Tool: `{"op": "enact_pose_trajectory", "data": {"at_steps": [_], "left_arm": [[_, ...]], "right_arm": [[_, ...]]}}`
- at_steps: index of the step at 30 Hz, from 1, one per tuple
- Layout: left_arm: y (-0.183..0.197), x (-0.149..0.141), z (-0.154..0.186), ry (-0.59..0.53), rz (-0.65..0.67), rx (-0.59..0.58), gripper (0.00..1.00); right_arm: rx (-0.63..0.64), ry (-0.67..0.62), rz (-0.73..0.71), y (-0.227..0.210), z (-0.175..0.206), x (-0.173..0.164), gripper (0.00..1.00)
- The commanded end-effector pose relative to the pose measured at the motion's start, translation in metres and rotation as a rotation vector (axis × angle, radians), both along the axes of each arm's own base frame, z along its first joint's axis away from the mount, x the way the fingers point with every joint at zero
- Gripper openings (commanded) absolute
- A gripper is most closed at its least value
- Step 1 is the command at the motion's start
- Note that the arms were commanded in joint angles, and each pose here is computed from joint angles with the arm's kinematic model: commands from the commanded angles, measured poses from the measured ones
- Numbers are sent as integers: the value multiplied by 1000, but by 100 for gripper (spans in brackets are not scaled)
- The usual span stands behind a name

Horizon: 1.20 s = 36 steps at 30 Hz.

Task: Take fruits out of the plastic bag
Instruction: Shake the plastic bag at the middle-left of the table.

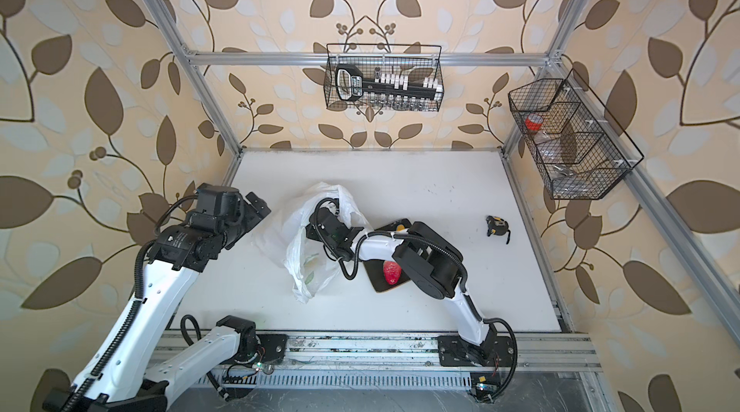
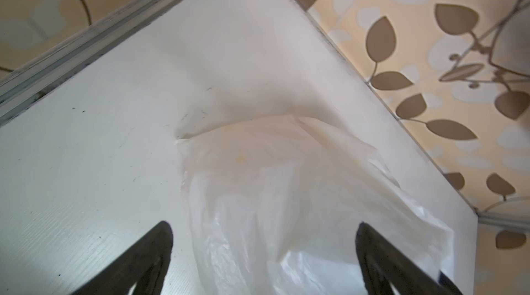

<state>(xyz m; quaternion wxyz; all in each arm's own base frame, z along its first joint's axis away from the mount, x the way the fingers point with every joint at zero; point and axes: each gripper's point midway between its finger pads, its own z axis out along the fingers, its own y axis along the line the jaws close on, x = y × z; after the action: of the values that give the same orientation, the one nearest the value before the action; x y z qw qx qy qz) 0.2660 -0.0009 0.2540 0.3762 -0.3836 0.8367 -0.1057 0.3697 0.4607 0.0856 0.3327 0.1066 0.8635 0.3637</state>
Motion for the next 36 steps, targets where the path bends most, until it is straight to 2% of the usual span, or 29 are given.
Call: {"op": "enact_pose_trajectory", "data": {"at_steps": [1, 4, 13, 15, 20, 23, 29, 33, 36], "left_arm": [[-3, 3, -22, 41, -9, -150, 99], [10, 0, -50, 92, 108, -230, 99], [21, 14, -115, 106, 298, -533, 99], [22, 19, -124, 94, 325, -571, 98], [27, 32, -130, 76, 345, -584, 88], [28, 37, -136, 89, 345, -592, 75], [25, 38, -146, 95, 350, -622, 34], [20, 50, -114, 37, 223, -577, 12], [9, 63, -74, -39, 53, -535, 6]], "right_arm": [[14, 3, 27, 7, 4, -2, 70], [22, 9, 33, 8, 4, -4, 70], [23, 1, 63, 14, 6, -13, 70], [26, 2, 70, 16, 7, -14, 70], [27, 4, 78, 17, 8, -16, 70], [27, 4, 81, 17, 8, -17, 70], [26, -6, 79, 16, 12, -17, 70], [15, -16, 73, 9, 14, -12, 71], [27, -26, 65, 2, 22, -6, 72]]}}
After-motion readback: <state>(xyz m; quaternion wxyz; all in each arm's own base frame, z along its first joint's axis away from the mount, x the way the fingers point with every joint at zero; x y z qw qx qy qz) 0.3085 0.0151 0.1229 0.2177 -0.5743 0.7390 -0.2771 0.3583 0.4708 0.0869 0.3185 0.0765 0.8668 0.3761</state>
